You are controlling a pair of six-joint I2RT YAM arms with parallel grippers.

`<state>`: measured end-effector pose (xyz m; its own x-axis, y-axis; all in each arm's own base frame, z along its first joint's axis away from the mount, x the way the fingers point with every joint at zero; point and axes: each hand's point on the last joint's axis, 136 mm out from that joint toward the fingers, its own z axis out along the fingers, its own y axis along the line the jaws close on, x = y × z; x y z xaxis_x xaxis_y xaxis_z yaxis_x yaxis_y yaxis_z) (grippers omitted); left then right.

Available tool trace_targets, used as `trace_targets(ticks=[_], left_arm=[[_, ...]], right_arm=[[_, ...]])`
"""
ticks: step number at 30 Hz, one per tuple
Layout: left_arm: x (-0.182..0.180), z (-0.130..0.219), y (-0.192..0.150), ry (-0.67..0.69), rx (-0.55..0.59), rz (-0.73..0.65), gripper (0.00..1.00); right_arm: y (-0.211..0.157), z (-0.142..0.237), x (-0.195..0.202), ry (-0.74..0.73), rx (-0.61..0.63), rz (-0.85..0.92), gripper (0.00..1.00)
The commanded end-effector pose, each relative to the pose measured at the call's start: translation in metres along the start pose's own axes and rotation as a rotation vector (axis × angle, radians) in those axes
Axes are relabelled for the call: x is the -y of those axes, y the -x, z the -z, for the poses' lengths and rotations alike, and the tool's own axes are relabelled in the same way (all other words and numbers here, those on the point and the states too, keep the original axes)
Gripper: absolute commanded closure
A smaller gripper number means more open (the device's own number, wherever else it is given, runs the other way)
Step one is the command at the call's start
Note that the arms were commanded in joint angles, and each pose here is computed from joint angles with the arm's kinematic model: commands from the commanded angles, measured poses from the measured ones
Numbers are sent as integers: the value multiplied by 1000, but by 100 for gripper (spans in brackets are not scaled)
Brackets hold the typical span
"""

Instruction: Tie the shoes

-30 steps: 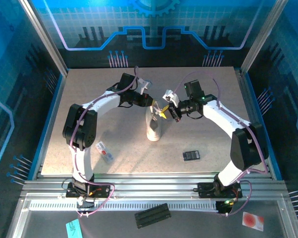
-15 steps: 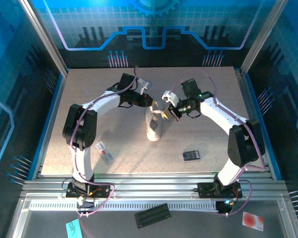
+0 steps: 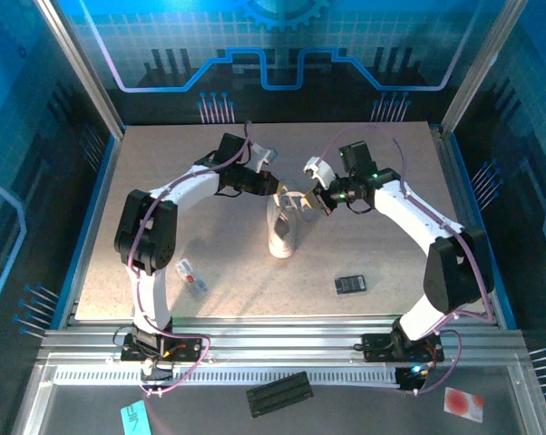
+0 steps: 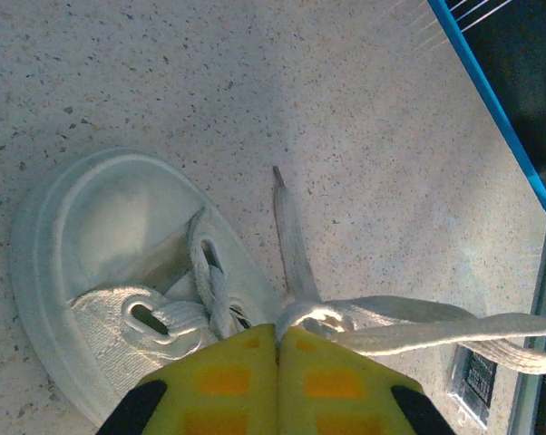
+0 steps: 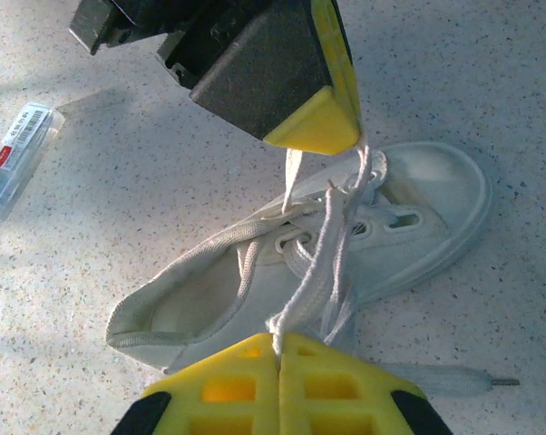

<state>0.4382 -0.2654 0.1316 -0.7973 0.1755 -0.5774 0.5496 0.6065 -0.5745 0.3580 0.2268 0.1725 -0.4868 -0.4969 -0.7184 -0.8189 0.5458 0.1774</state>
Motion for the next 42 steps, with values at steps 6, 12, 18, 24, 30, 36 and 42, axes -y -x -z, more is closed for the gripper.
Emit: trace_targets(ticks=[6, 12, 18, 24, 30, 36, 42], left_arm=[[1, 5, 10, -12, 18, 30, 95], [11, 4, 12, -48, 45, 55, 95], [24, 6, 12, -96, 67, 59, 93], [29, 17, 8, -117, 71, -9, 60], [22, 59, 22, -113, 167, -114, 45], [-15, 82, 16, -38, 159, -222, 46], [-31, 63, -11, -16, 63, -583, 47]], right_arm=[[-2, -12, 4, -77, -44, -2, 100], [6, -41, -10, -57, -10, -6, 100], [12, -72, -14, -23, -1, -32, 100], [6, -85, 3, -56, -24, -92, 100], [-6, -88, 12, -53, -43, -144, 100], [-10, -86, 21, -85, -59, -166, 100], [-7, -87, 25, -80, -66, -169, 100]])
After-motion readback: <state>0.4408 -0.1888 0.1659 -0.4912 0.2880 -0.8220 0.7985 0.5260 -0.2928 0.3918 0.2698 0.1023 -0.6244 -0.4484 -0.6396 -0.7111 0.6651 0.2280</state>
